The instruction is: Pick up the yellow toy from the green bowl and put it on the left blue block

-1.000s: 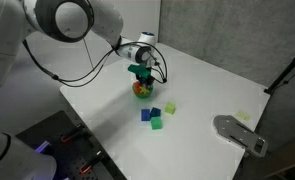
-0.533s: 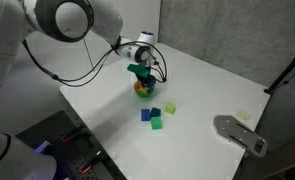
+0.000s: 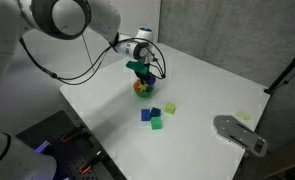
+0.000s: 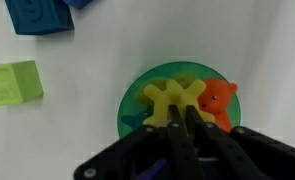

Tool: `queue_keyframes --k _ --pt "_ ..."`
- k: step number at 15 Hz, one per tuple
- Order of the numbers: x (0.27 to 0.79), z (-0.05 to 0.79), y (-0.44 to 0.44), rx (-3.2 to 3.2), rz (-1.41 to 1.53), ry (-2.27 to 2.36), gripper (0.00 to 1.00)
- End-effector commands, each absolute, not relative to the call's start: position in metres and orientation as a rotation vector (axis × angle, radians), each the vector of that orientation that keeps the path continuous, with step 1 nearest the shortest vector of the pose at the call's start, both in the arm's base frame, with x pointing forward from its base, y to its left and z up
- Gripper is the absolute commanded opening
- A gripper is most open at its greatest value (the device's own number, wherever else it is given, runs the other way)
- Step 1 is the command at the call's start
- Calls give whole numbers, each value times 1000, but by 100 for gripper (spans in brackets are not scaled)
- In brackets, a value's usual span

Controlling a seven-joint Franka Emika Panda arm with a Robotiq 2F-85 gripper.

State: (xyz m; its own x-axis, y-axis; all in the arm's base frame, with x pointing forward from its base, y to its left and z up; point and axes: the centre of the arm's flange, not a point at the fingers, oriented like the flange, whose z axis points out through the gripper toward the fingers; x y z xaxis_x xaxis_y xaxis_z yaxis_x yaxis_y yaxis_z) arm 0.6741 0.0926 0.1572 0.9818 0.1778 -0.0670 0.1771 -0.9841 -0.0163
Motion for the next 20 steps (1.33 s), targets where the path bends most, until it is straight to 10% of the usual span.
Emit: queue_keyframes --k 1,20 --pt "666 192 97 -3127 62 -319 4" --pt "635 217 -49 -3130 305 -29 4"
